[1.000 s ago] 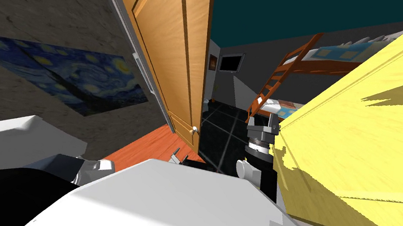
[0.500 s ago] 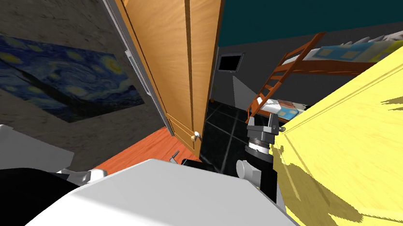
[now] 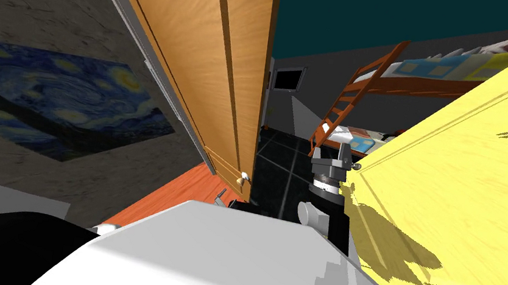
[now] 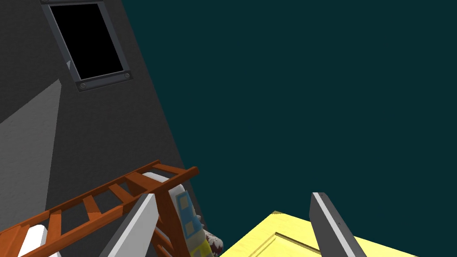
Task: Push the door open
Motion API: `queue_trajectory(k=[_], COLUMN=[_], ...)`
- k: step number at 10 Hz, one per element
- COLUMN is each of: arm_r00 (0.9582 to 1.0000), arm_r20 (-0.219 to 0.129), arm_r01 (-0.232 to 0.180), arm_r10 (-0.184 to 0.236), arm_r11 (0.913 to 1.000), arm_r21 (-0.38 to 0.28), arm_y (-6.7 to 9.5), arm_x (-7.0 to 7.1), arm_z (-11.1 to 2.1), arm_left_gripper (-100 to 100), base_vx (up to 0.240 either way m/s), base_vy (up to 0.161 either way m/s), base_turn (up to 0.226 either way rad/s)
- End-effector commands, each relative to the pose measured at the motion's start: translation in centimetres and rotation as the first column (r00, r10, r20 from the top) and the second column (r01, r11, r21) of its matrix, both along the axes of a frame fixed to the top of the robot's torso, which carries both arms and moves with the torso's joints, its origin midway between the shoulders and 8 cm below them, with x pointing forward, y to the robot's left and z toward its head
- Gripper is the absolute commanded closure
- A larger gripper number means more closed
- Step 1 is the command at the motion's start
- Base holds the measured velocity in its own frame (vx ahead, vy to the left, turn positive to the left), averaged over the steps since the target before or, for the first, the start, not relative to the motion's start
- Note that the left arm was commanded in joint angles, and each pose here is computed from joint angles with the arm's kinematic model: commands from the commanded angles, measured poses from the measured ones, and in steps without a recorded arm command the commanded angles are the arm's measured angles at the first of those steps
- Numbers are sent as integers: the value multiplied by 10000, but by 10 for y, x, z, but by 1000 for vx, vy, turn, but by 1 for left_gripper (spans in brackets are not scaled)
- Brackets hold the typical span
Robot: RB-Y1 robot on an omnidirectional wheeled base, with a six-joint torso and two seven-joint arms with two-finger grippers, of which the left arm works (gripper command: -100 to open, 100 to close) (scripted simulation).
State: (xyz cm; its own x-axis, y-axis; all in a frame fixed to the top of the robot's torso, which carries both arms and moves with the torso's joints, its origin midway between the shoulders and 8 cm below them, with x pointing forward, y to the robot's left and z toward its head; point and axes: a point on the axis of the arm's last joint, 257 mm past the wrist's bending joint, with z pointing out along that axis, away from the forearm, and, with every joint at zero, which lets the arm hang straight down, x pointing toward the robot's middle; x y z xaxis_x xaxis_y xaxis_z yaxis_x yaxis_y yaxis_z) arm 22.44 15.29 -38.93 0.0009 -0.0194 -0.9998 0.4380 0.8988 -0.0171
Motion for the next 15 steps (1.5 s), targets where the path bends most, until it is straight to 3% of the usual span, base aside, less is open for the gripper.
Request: queue_trajectory(k=[1, 4, 5, 6, 11, 12, 14, 15], arm_r00=[10000, 9999, 9999, 9999, 9999, 9989, 9958, 9970], arm_r20=[-20, -42, -37, -37, -37, -26, -11, -28], arm_r01=[-41, -139, -121, -121, -121, -465, -915, -768], arm_r10=[41, 139, 121, 121, 121, 466, 915, 768], arm_r11=[10000, 9999, 9999, 9999, 9999, 9989, 9956, 9970], arm_r21=[-11, -38, -29, -29, -29, 59, 182, 135], arm_y=[1, 2, 1, 1, 1, 10, 23, 19], arm_x=[7, 23, 21, 21, 21, 21, 21, 21], arm_z=[-1, -2, -2, -2, -2, -2, -2, -3], arm_left_gripper=[-100, -100, -100, 100, 100, -100, -100, -100], base_vx=[134, 192, 83, -9, -18, -29, -85, -30], base_vy=[-84, -106, -48, 6, 10, -68, -145, -73], base_turn=[4, -43, 4, 2, -1, 163, 236, 45])
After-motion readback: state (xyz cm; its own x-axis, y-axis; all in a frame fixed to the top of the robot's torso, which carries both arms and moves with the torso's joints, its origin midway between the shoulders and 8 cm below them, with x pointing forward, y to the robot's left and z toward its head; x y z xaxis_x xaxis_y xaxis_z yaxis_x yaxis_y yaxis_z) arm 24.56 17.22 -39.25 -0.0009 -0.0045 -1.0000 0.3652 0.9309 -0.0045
